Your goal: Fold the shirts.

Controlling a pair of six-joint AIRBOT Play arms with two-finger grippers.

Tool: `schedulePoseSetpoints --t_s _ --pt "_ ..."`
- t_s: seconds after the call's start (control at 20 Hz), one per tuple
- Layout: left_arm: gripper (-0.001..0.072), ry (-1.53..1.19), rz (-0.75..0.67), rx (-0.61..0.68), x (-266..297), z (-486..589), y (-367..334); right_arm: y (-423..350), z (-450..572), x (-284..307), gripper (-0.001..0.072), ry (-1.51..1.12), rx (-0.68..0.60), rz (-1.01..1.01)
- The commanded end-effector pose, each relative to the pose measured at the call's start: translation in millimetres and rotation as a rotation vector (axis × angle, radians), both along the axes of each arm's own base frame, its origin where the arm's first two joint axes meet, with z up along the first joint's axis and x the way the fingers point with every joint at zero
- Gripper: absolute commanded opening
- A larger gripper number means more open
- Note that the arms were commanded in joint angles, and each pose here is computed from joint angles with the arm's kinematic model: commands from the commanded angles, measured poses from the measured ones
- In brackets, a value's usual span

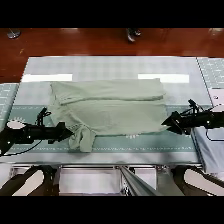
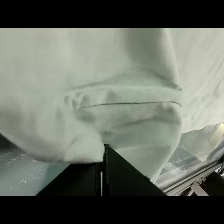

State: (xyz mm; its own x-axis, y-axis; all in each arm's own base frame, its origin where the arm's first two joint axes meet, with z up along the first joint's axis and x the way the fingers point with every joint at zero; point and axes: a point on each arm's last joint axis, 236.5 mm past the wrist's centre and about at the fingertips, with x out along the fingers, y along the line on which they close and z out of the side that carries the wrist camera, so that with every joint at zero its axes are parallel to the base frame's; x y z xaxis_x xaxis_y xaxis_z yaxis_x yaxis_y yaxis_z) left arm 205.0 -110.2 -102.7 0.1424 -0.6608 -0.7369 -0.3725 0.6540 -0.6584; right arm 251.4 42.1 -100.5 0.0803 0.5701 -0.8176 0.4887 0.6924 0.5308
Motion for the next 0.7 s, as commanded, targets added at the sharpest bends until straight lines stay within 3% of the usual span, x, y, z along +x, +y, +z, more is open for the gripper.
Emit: schedulePoseSetpoints --t_s 0.0,0.1,0.3,0.65 --pt "0.0023 -0.026 -0.009 -0.022 9 11 -2 16 8 18 0.0039 -0.067 0.021 0.068" --pt "0.0023 -0.097 -0.039 -0.026 28 32 4 11 22 32 0.0039 -0.108 0.008 0.101" --pt "0.0022 -0.260 0.043 0.028 89 83 46 -15 54 78 0.0039 -0.219 -0.089 0.114" --pt "0.0022 -0.261 0.069 0.061 179 75 58 -6 70 171 0.0039 -0.298 -0.043 0.113"
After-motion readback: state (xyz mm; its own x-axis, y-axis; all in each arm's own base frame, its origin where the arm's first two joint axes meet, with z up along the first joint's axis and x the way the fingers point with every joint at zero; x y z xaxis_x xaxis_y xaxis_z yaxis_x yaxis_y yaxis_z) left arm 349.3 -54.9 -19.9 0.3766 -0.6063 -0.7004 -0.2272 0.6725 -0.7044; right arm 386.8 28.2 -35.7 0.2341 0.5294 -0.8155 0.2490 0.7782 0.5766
